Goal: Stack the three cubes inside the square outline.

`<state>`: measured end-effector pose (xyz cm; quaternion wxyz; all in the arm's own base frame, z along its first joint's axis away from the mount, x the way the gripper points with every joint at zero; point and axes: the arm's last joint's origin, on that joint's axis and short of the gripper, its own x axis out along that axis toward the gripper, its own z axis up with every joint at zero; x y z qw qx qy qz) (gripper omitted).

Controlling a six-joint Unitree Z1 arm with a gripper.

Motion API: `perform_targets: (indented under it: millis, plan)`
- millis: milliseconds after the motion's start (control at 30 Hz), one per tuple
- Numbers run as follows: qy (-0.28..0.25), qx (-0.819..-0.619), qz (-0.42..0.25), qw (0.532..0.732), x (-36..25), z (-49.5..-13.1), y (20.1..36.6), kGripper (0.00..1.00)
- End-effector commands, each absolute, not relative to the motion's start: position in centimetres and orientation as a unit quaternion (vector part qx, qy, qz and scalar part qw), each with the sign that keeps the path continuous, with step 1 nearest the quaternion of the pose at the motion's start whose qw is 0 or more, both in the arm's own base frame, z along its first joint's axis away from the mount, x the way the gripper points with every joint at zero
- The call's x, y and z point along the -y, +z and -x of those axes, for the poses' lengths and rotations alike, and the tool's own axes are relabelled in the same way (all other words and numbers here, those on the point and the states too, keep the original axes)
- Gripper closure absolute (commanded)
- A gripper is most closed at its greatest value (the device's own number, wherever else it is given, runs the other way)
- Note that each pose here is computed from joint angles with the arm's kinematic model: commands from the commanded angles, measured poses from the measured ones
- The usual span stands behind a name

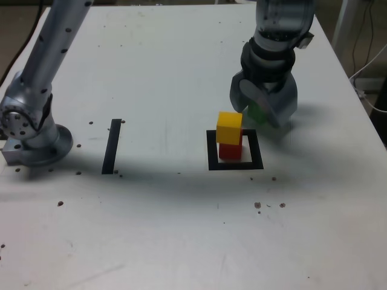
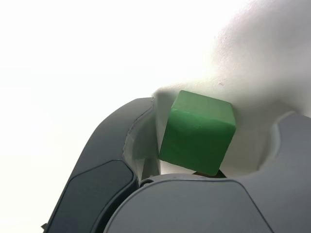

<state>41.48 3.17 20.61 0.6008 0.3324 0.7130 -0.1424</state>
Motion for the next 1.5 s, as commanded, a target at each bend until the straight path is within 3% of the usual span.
perform_targets:
  millis: [0,367,767,967,1100,1333,1467]
  plan:
    - [-0.137,-0.708,-0.334,0.607,-3.2,-41.4,21.0,0.59]
    - [-0.124,-0.705,-0.328,0.617,-3.2,-41.6,20.9,0.84]
    - [-0.109,-0.706,-0.315,0.625,-3.2,-41.5,21.2,0.96]
    - [-0.101,-0.702,-0.311,0.632,-3.2,-41.3,21.9,0.97]
    - [-0.098,-0.697,-0.311,0.639,-3.2,-40.6,24.2,0.97]
    - [-0.101,-0.681,-0.311,0.655,-2.5,-38.0,30.7,0.97]
    - [-0.112,-0.674,-0.295,0.668,-1.6,-36.5,32.7,0.97]
